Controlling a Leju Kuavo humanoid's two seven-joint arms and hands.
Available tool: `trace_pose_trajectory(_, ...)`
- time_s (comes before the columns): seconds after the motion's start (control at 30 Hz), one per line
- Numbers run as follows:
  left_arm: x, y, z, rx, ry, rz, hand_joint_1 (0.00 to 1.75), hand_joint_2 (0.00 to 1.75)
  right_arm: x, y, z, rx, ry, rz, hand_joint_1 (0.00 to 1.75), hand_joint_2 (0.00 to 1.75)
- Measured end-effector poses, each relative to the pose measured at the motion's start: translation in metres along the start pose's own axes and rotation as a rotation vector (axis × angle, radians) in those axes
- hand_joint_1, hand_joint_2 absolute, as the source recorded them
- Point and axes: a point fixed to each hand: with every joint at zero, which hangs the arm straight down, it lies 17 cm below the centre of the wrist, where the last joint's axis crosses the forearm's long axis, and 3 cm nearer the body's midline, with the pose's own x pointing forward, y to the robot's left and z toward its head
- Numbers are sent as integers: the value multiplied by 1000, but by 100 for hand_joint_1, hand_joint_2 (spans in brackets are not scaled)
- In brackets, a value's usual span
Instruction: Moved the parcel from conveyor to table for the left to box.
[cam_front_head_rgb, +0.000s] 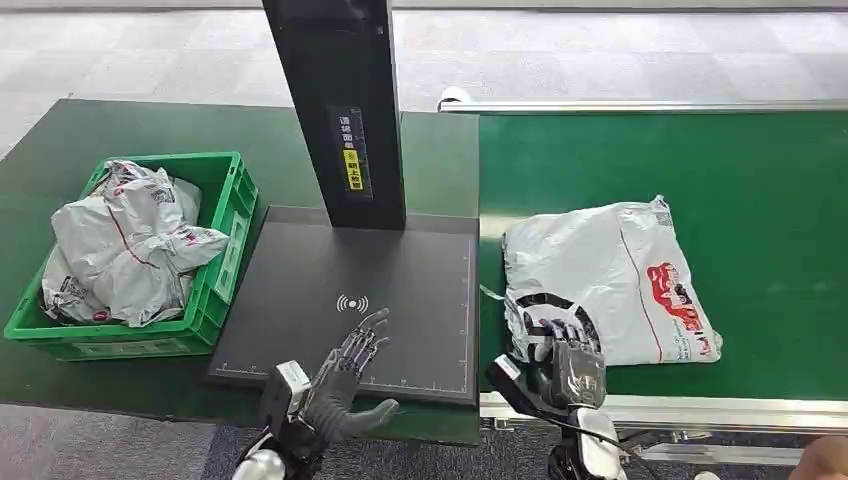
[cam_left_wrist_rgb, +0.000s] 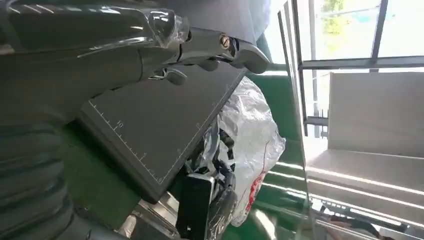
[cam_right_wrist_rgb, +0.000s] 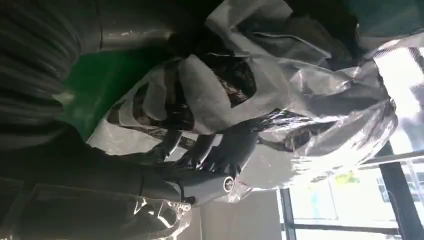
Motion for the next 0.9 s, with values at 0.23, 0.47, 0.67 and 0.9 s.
trace_pose_trajectory(0.23, -1, -2, 0, -7, 2, 4, 0, 175, 13, -2, -3, -7, -27, -19, 175, 175)
trace_pose_trajectory(0.47, -1, 2, -1, 15, 0, -2, 0, 175, 40, -13, 1, -67, -101, -172, 175, 175)
trace_pose_trajectory(0.67, 9, 20, -1, 80, -28, -42, 0, 175, 40, -27, 19, -166, -10, -476, 175, 175)
trace_pose_trajectory(0.9, 37, 60, 16, 187, -100, -139, 0, 175, 46, -61, 41, -156, 10, -1058, 175, 175)
